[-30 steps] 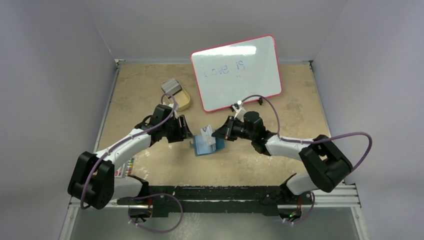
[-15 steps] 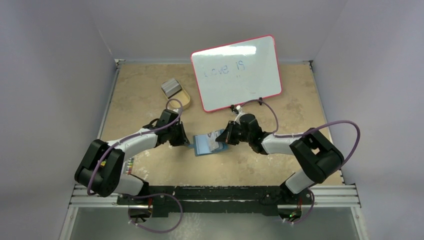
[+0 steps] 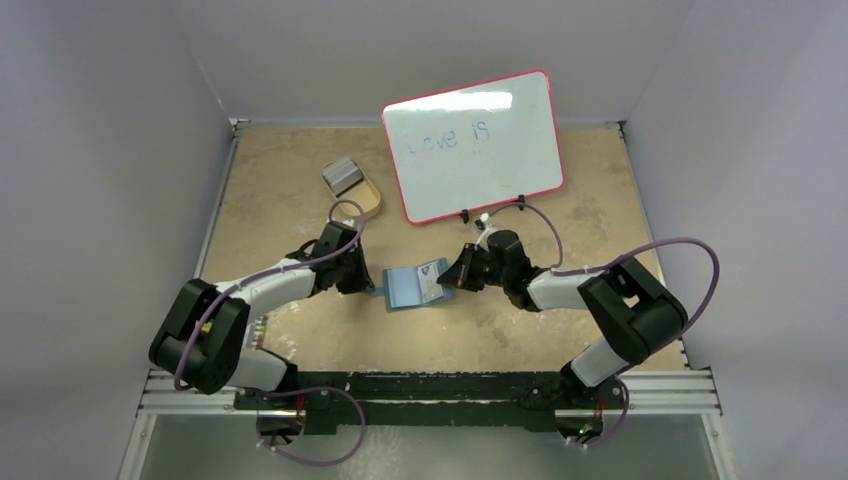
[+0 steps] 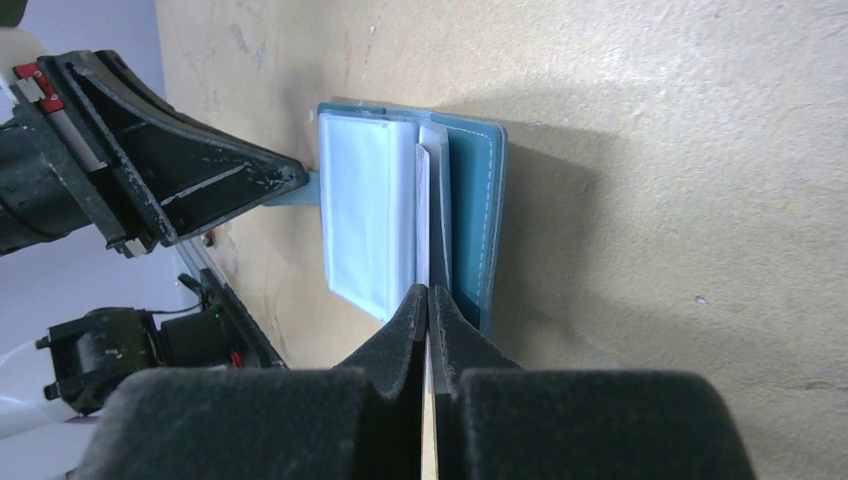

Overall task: Put the credit cards into the card holder
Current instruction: Insert the credit card into the card holder.

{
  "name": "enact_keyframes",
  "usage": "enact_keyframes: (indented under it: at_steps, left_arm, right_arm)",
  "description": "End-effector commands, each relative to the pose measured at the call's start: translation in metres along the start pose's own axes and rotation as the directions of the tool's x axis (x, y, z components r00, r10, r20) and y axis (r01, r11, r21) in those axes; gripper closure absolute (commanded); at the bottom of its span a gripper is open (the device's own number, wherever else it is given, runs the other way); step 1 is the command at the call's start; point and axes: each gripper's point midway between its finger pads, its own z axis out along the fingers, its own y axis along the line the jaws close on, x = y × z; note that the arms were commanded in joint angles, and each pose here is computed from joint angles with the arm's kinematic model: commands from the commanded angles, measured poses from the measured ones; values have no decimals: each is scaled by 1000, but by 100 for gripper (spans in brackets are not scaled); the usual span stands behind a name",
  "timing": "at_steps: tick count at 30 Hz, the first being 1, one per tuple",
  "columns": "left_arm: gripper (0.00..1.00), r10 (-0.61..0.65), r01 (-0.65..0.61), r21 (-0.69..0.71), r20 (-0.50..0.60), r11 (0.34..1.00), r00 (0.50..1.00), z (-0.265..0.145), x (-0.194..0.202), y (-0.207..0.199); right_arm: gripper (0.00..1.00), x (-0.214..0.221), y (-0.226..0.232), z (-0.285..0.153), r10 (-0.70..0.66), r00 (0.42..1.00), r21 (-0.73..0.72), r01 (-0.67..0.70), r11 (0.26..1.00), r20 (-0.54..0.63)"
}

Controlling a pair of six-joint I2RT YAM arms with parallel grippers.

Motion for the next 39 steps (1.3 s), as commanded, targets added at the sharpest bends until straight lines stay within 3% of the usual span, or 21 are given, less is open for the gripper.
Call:
enact_keyframes:
  at_steps: [1, 14, 39]
  left_arm:
    - [100, 11, -11, 2, 28, 1000, 1000, 1, -3, -1]
    - [100, 16, -16, 3, 24, 1000, 1000, 2, 0, -2]
    - [100, 13, -14, 13, 28, 1000, 1000, 1, 2, -4]
  right_arm:
    - [100, -2, 14, 1, -23, 1000, -82, 23, 996, 6]
    - [100, -12, 32, -9, -35, 998, -127, 40, 991, 44]
    - [100, -3, 13, 8, 1, 1000, -96, 0, 995, 9]
